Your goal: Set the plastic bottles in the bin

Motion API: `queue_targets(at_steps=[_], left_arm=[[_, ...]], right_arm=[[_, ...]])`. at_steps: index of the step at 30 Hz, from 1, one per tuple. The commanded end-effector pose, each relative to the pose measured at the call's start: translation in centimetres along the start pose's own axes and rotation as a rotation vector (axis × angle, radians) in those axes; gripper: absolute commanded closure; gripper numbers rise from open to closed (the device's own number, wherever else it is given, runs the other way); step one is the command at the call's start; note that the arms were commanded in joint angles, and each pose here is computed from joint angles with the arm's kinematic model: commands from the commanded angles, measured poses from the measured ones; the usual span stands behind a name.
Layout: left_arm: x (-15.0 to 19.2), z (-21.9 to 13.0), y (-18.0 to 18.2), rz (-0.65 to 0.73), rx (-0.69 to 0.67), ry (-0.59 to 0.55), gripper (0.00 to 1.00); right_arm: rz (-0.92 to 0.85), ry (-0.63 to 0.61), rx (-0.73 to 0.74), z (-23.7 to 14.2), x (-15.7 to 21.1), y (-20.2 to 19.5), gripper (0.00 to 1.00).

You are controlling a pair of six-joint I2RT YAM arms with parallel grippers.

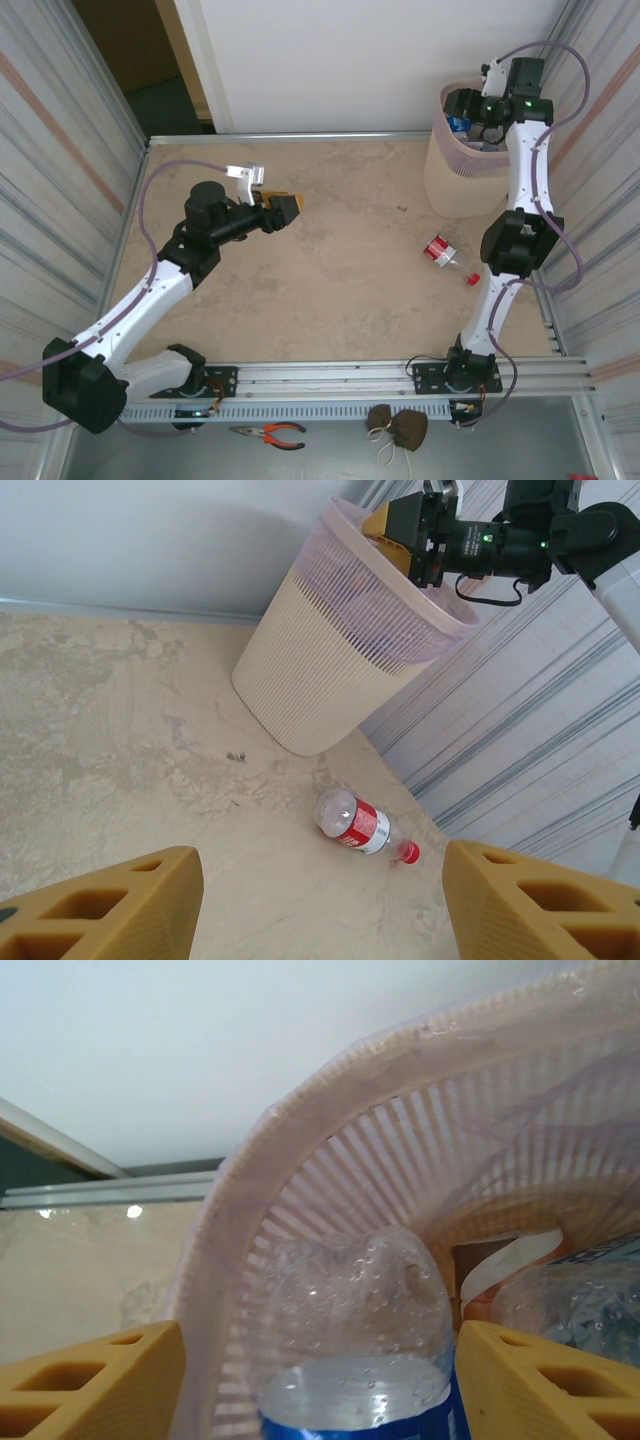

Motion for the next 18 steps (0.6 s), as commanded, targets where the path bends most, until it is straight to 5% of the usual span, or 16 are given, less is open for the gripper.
queue_targets(at_steps=[1,18], left_arm=[[-0.4,-0.1,-0.1,0.006,0.02,-0.028,0.35],[0.3,0.0,0.5,0.003,0.019,-0.017,0.35]], right_arm=[[-0.048,-0.075,0.021,-3.8,-2.7,1.9,0.35],[-0.206,0.016,0.104,-10.8,1.5,7.4,0.36]])
Point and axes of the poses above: each hand's point on the last joint's axis, 136 mm out from that joint toward the fingers, its own z axis out along the fingers, its own y axis along the line the jaws close on, x = y × z, the point moved 3 cm from there along -z, back along the fingers, and after that the axes turned 11 degrees about -z, right-handed, at the moved point
